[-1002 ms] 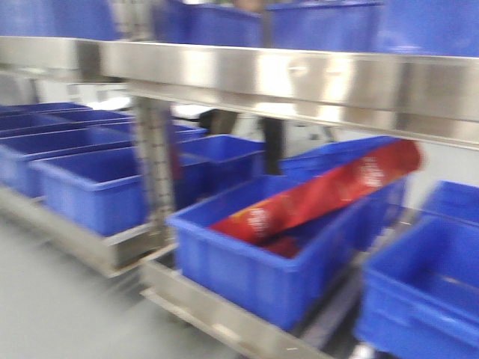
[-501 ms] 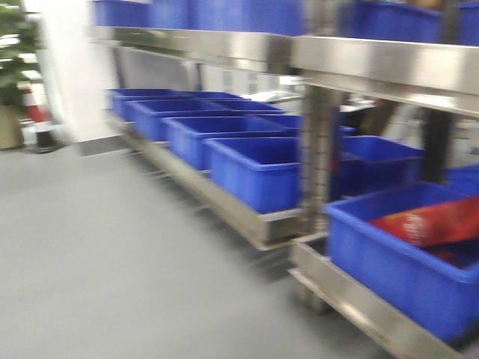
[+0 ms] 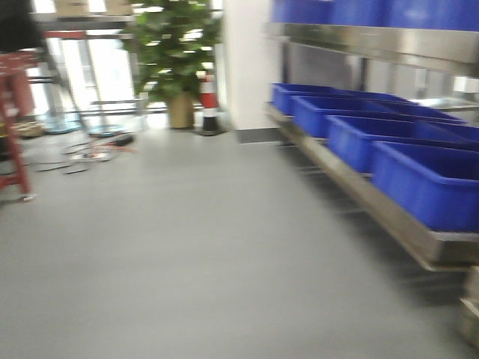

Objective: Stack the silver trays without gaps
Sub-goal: 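Hold the tray in both grippers while the base turns away from the rack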

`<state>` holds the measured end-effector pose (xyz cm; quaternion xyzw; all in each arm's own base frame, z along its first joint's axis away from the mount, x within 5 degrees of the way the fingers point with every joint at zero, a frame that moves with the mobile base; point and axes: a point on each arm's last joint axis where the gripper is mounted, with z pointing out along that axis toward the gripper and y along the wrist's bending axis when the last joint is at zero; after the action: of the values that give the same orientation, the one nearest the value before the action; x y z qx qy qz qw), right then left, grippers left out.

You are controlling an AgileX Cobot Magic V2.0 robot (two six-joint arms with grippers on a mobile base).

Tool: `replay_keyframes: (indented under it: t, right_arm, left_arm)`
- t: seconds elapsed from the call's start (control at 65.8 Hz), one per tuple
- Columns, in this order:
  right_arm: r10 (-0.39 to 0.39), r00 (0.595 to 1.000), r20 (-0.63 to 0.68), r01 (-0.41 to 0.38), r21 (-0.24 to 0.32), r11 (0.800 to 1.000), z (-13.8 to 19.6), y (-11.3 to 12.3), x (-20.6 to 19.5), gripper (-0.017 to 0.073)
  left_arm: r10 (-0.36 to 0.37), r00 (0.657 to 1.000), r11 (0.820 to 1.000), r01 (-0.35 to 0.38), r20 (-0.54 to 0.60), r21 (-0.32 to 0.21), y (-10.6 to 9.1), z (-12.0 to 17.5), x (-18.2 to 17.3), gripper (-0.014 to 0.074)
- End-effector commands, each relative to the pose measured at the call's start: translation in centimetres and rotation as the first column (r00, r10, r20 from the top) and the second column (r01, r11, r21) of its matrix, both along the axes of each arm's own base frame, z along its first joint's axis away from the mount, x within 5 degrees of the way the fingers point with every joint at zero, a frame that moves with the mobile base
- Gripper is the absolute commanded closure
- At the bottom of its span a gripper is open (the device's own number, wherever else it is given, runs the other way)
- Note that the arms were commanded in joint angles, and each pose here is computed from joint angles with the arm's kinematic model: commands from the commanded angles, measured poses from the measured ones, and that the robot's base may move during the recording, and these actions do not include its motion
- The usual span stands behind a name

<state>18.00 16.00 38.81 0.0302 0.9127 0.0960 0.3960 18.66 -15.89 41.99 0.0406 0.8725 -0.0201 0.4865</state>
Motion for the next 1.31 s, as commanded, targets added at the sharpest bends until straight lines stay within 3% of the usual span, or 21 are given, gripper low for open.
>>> replay_keyframes:
  t: [0.0,1.291]
  right_arm:
    - [0.012,0.999,0.030,-0.012,-0.005,1.000,0.35,-0.12,0.01,0.0581]
    - [0.012,0.999,0.030,-0.012,-0.005,1.000,0.35,-0.12,0.01,0.0581]
  left_arm:
    - [-0.013,0.999,1.000,0.013,0.041,0.004,0.06,0.54,-0.05,0.0599]
    - [-0.013,0.999,1.000,0.013,0.041,0.004,0.06,0.54,-0.05,0.0599]
